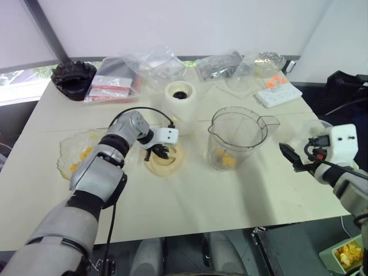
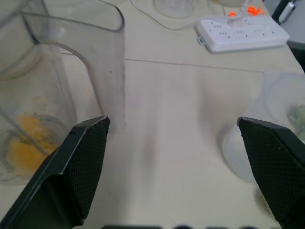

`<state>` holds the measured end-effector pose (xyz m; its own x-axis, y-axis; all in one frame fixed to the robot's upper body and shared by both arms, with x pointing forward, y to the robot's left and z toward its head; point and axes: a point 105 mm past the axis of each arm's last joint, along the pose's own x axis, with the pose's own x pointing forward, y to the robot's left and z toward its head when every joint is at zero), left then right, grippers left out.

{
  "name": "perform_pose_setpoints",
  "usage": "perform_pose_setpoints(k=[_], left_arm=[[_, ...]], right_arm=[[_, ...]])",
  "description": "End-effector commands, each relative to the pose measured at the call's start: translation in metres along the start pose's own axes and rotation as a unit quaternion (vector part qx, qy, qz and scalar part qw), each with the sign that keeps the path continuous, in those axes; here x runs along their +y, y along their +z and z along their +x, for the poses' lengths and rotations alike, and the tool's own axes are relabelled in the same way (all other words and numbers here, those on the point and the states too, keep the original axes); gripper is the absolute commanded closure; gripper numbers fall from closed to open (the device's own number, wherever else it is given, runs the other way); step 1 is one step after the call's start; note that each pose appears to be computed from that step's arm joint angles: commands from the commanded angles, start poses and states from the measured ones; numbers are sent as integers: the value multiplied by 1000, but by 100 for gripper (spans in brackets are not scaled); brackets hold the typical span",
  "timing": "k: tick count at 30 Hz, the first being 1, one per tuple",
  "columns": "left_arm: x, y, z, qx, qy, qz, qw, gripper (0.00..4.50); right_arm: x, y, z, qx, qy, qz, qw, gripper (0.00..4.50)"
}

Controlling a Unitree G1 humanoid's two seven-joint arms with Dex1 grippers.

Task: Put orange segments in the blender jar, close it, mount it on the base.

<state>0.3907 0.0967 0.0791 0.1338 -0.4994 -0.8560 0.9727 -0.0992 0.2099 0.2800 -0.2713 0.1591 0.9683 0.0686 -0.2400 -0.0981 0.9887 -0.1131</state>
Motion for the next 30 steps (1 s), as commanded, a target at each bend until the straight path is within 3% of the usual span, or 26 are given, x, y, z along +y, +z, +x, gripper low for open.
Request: perform_pose_setpoints(k=[1,14,29,30], left_arm=[[2,0,-1,-32,15,-30,999,427],[16,32,-59,-193,59,-39,979,427],[7,53,-106,-251,131,-44,958,427],[7,58,-113,-261,137,-44,955,427]], right_arm=[[5,8,10,-27,13,-4,1000,3],[18,-5,51,-27,53,33,998,3],[23,13,80,-83,54,93,991,3],[24,14,81,-85,56,96,990,29]])
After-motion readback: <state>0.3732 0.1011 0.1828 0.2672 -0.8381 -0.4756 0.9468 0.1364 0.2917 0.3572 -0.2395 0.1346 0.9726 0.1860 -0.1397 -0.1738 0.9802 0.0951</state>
